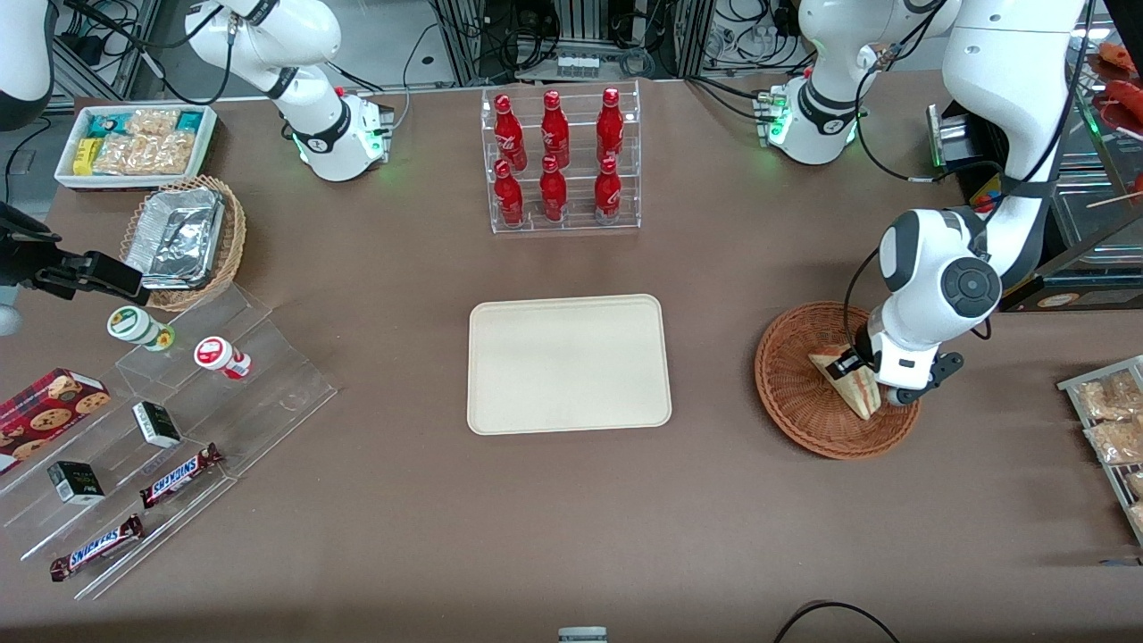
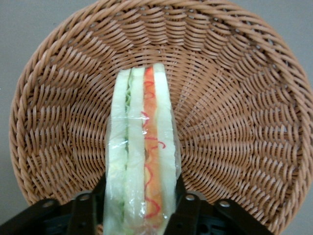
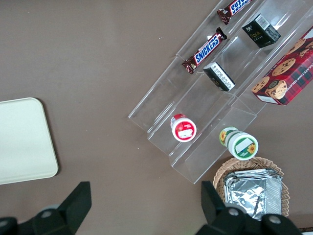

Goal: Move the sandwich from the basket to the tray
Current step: 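Lift the sandwich with the left gripper and carry it over the tray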

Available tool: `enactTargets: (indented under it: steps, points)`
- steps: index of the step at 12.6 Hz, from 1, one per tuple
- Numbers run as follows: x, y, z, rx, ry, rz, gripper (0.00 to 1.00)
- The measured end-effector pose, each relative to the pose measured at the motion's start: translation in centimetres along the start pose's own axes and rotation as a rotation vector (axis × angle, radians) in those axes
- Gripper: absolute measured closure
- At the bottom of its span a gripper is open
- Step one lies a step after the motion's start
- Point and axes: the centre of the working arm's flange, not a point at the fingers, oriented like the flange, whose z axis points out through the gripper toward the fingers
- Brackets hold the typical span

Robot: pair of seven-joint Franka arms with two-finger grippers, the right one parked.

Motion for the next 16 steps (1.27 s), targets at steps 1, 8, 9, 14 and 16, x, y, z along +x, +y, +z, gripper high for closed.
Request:
enactTargets:
  steps: [1,8,9,14,16]
  points:
    - [0.3,0.3,-0.8,0.012,-0.015,0.003,0.61]
    - [-2.6,8.9,-9.1,0.066,-0.067,0.211,0.85]
    - [-4.2,10.5,-8.9,0.069,-0.067,0.252,0.85]
    - [-13.8,19.5,-7.4,0.065,-0.083,0.431,0.85]
    - [-17.7,24.0,-6.4,0.055,-0.082,0.446,0.85]
